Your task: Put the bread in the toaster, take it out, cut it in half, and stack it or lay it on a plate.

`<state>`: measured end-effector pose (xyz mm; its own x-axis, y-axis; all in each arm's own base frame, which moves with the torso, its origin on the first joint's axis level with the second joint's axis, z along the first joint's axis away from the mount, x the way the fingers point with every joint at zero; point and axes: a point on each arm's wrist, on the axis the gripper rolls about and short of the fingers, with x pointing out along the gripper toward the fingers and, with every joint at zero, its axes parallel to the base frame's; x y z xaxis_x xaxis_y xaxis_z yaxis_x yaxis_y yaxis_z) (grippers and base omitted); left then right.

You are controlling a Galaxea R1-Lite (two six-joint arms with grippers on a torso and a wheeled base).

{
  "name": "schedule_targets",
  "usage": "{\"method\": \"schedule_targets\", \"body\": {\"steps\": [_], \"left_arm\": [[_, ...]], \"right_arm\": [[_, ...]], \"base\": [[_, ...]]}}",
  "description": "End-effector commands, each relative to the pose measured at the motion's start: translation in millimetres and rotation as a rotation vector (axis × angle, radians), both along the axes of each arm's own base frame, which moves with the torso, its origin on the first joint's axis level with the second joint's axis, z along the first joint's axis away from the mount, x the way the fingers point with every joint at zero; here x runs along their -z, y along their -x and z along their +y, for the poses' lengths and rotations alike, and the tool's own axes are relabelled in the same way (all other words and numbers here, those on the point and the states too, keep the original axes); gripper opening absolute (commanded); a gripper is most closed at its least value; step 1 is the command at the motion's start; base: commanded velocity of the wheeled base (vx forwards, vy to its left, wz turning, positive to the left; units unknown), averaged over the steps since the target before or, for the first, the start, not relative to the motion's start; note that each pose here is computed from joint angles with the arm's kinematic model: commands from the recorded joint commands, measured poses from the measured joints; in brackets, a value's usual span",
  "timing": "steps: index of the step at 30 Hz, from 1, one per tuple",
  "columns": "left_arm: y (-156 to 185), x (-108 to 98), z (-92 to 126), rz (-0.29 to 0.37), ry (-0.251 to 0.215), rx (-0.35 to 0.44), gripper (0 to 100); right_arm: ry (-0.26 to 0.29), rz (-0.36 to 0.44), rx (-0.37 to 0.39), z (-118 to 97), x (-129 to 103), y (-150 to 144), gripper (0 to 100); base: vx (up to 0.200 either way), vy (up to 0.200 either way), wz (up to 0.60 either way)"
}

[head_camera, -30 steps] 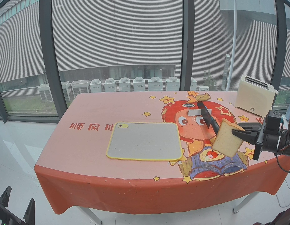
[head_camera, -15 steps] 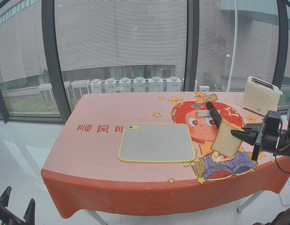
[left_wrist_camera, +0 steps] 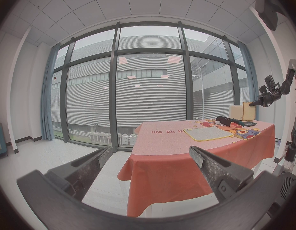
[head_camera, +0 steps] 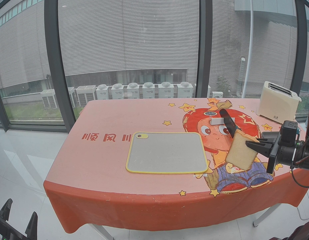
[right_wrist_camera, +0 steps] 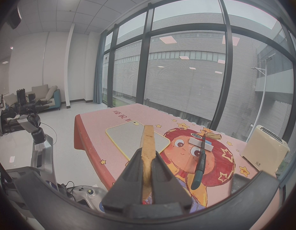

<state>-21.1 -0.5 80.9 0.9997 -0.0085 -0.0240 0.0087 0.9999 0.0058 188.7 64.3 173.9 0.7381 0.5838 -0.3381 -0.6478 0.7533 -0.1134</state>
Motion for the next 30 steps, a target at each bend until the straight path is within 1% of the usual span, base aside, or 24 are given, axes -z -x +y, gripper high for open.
{"method": "schedule_targets", "body": {"steps": [1, 8, 11, 15, 22, 27, 30], "left_arm": [[-1.3, 4.9, 0.0, 0.019, 0.000, -0.001, 100], [-1.3, 4.9, 0.0, 0.019, 0.000, -0.001, 100], [-1.3, 4.9, 0.0, 0.019, -0.001, -0.001, 100], [-1.3, 4.9, 0.0, 0.019, -0.001, -0.001, 100], [-1.3, 4.9, 0.0, 0.019, -0.001, -0.001, 100], [-1.3, 4.9, 0.0, 0.019, 0.000, -0.001, 100], [-1.3, 4.9, 0.0, 0.019, -0.001, -0.001, 100]], "right_arm": [[0.000, -0.002, -0.002, -0.5, 0.3, 2.4, 0], [0.004, 0.001, -0.003, -1.2, 2.3, 4.8, 0], [-0.007, -0.030, -0.001, -1.0, 0.3, 3.0, 0], [-0.014, -0.049, 0.000, -1.2, 1.7, 3.6, 0], [-0.018, -0.045, 0.000, -0.4, 1.8, 2.2, 0], [-0.057, -0.025, -0.009, 5.1, -0.5, 2.7, 0], [-0.088, -0.007, 0.006, 7.6, -2.2, 2.7, 0]], "base": [[0.000, 0.000, 0.00], [0.000, 0.000, 0.00], [0.000, 0.000, 0.00], [0.000, 0.000, 0.00], [0.000, 0.000, 0.00], [0.000, 0.000, 0.00], [0.000, 0.000, 0.00]]}}
